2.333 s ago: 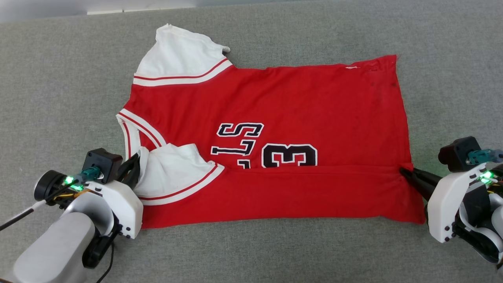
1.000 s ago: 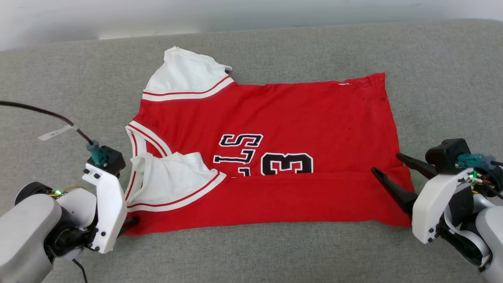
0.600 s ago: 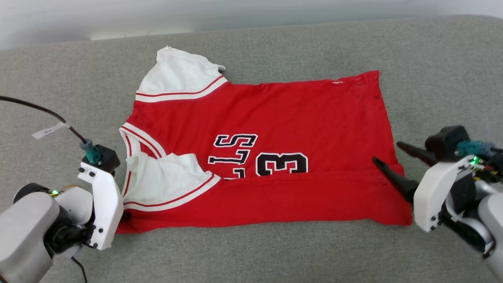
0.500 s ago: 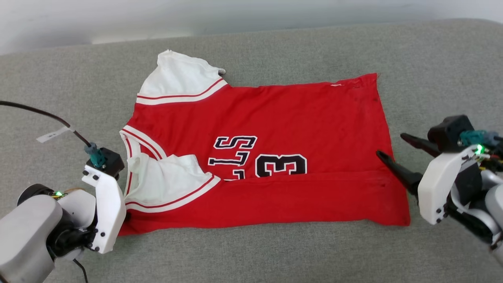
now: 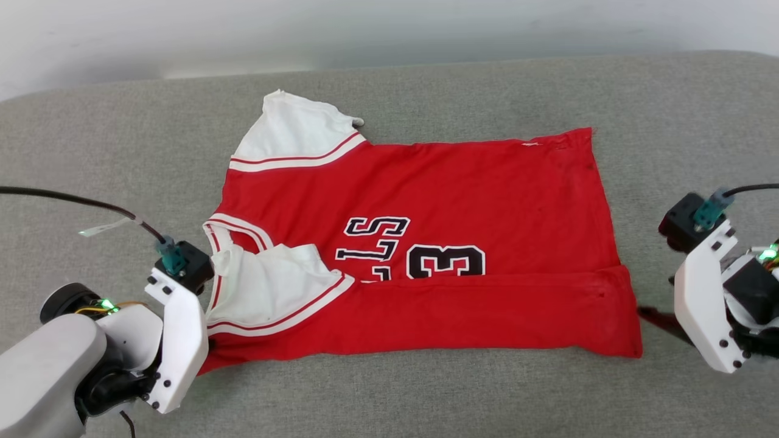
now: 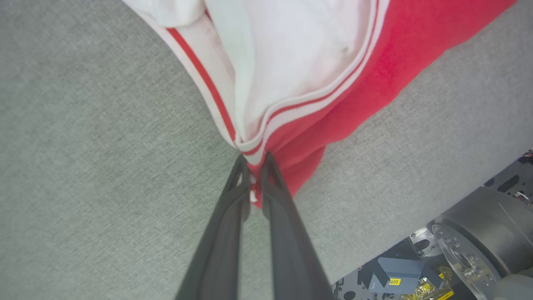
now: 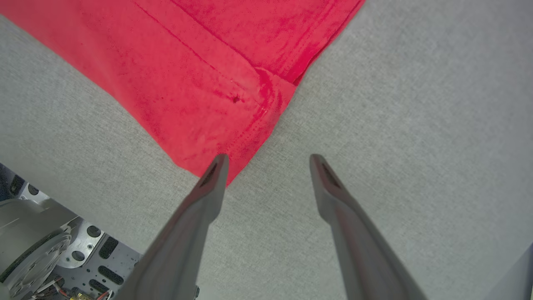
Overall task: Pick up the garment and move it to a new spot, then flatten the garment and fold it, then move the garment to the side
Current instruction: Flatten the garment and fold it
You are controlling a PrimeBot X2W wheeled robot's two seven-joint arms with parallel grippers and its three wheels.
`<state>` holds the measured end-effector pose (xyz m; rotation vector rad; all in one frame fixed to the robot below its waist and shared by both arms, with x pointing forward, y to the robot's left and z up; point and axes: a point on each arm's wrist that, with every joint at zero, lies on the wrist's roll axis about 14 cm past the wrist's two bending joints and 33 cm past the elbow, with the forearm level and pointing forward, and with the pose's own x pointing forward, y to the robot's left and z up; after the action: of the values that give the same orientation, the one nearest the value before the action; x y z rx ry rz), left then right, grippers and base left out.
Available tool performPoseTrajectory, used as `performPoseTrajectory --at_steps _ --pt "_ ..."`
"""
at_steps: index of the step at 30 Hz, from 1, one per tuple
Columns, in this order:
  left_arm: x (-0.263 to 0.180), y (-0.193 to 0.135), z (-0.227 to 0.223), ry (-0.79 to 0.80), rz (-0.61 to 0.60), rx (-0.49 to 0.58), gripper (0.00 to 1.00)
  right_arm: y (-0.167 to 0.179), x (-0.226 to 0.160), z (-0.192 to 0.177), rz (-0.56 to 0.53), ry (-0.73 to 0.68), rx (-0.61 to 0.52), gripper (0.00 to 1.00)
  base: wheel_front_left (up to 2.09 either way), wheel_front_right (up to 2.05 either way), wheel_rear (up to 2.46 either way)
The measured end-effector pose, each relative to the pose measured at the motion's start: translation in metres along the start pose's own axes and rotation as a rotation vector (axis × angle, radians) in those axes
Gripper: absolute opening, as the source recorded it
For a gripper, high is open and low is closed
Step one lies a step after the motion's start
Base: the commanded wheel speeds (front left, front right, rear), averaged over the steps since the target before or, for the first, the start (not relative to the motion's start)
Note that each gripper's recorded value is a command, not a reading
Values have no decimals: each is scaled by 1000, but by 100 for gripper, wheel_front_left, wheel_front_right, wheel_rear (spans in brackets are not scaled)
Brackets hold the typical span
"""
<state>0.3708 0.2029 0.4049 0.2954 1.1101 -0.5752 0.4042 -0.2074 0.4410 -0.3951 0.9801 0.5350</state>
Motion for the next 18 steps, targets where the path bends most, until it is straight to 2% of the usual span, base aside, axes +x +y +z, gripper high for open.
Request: performPoseTrajectory --at_steps 6,10,15,16,17,18 --pt "4 -8 2 -3 -19 21 0 16 25 -27 79 137 42 100 0 0 0" --pt "8 -7 3 1 -22 20 0 38 51 -39 140 166 74 100 0 0 0" --pt "13 -6 0 11 -25 9 0 48 69 -48 166 180 113 100 0 0 0" --pt "13 -5 0 11 -25 7 0 48 69 -48 167 174 120 74 0 0 0" --pt "13 -5 -1 11 -26 4 0 47 70 -47 164 163 123 26 0 0 0" --pt "13 -6 -1 8 -28 -3 0 47 69 -46 163 152 128 0 0 0 0"
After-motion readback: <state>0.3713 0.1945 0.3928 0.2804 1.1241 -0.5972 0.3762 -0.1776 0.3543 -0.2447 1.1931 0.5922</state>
